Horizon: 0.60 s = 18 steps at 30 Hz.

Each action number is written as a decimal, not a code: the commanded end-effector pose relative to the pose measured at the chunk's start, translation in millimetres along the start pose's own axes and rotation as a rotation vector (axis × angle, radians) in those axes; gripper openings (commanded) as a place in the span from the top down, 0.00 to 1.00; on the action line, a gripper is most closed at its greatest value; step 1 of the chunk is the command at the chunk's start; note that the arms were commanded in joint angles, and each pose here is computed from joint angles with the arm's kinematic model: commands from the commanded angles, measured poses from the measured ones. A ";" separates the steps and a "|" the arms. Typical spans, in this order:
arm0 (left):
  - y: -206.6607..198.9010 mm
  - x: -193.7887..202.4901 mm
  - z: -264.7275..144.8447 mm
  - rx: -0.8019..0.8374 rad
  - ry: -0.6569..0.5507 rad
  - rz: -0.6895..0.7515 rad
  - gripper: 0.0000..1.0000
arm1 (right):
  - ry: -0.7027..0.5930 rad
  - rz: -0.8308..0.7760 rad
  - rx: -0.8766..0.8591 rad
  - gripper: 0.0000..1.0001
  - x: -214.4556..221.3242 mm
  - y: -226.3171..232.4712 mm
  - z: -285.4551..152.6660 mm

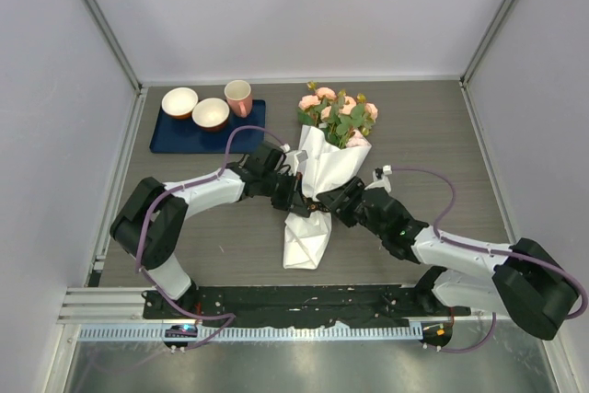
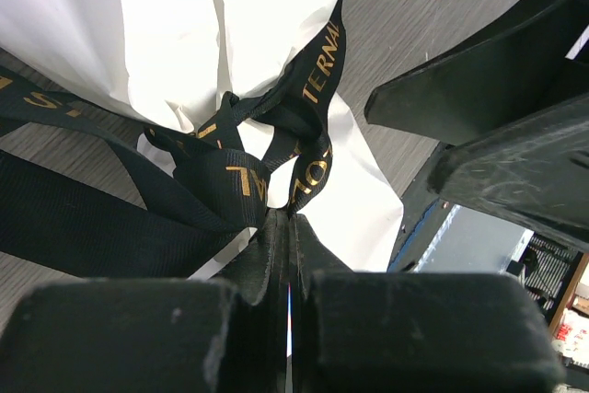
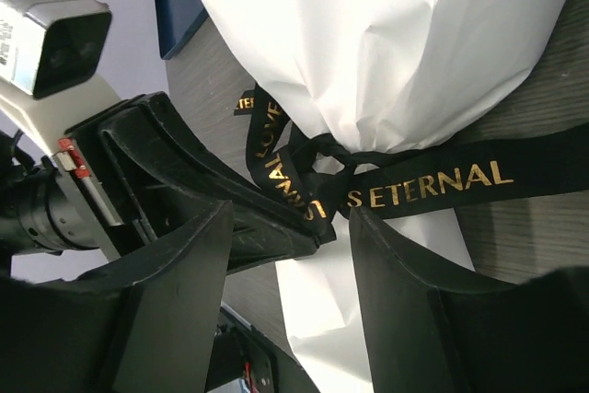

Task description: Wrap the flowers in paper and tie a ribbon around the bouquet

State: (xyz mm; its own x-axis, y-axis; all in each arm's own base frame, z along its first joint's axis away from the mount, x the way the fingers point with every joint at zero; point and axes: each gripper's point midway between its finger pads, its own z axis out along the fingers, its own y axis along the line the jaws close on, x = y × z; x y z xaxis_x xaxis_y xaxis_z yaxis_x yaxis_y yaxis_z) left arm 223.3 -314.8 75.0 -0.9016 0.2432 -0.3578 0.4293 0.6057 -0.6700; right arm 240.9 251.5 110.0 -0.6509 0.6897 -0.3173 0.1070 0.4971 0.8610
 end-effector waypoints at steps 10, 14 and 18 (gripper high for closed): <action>-10.6 -7.4 -4.7 0.045 -0.025 0.041 1.00 | 0.031 0.128 -0.030 0.46 15.6 5.0 17.9; -13.1 -7.0 -5.0 0.048 -0.025 0.044 1.00 | 0.063 0.142 -0.033 0.49 22.3 8.6 25.4; -13.9 -6.4 -5.2 0.050 -0.024 0.048 1.00 | 0.051 0.172 -0.033 0.50 21.1 6.3 25.2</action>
State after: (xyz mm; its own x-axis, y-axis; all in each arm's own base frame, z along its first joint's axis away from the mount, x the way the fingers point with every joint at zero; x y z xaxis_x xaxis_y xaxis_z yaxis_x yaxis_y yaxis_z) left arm 222.0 -315.4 75.8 -0.9015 0.2466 -0.3557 0.4302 0.5997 -0.6748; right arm 240.5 272.5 77.9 -0.6776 0.7116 -0.1854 0.2225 0.4388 0.8706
